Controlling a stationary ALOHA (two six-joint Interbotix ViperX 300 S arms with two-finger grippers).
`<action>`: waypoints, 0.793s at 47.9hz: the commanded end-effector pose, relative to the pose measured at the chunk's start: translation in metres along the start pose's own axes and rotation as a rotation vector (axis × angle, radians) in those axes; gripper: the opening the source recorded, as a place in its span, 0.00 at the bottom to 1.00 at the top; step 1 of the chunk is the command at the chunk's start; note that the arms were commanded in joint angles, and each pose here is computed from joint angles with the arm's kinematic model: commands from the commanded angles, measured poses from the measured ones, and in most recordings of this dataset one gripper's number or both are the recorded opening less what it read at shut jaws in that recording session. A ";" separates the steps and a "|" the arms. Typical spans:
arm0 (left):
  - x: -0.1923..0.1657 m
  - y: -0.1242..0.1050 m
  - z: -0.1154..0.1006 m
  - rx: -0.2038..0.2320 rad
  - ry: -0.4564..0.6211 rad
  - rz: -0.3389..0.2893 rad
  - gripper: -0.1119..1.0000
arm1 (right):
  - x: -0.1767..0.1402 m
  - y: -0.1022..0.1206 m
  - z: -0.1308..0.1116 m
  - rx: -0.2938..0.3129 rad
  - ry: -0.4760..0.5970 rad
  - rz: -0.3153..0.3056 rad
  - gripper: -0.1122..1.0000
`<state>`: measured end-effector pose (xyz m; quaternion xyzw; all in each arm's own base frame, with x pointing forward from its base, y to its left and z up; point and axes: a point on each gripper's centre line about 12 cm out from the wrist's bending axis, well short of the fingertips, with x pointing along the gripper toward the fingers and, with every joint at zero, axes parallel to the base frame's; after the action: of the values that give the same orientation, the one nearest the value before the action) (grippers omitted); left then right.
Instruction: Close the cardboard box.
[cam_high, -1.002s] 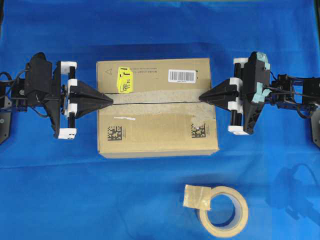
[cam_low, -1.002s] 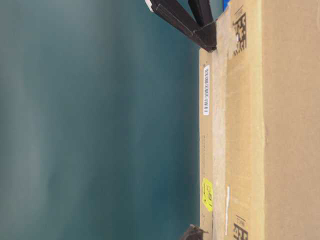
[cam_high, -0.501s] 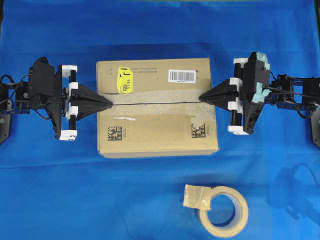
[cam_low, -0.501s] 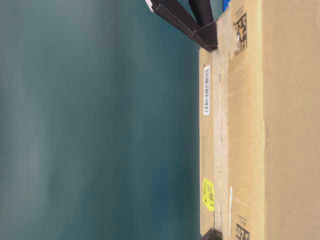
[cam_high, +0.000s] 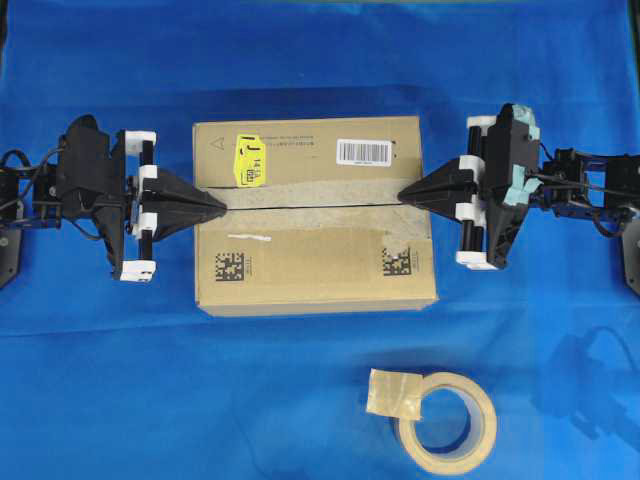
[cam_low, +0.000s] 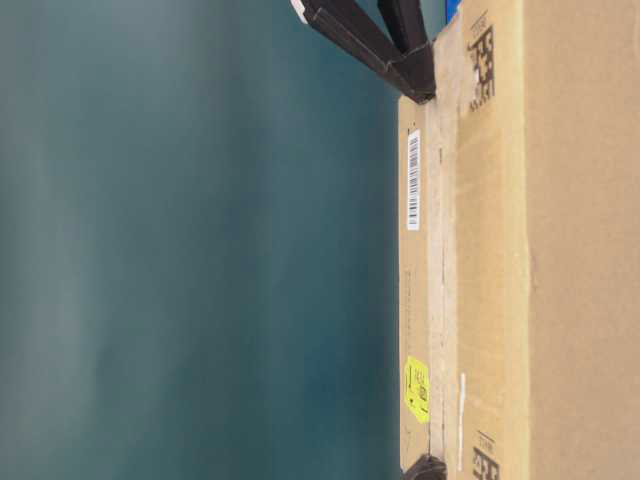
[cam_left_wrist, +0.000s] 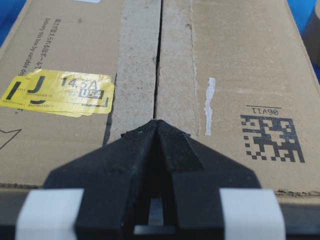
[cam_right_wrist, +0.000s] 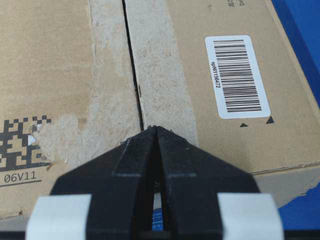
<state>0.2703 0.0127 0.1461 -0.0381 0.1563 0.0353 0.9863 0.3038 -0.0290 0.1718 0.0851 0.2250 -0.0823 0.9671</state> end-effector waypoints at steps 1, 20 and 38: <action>0.001 0.000 0.001 -0.002 -0.002 0.000 0.10 | 0.000 0.001 0.009 0.000 -0.026 0.003 0.10; 0.001 0.000 0.001 -0.004 0.000 0.000 0.10 | 0.000 0.004 0.008 -0.004 -0.026 0.011 0.10; 0.002 0.000 0.002 -0.004 -0.002 0.000 0.10 | 0.000 0.004 0.009 -0.004 -0.031 0.013 0.10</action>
<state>0.2702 0.0126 0.1452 -0.0381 0.1593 0.0354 0.9859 0.3039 -0.0271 0.1718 0.0844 0.2253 -0.0793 0.9674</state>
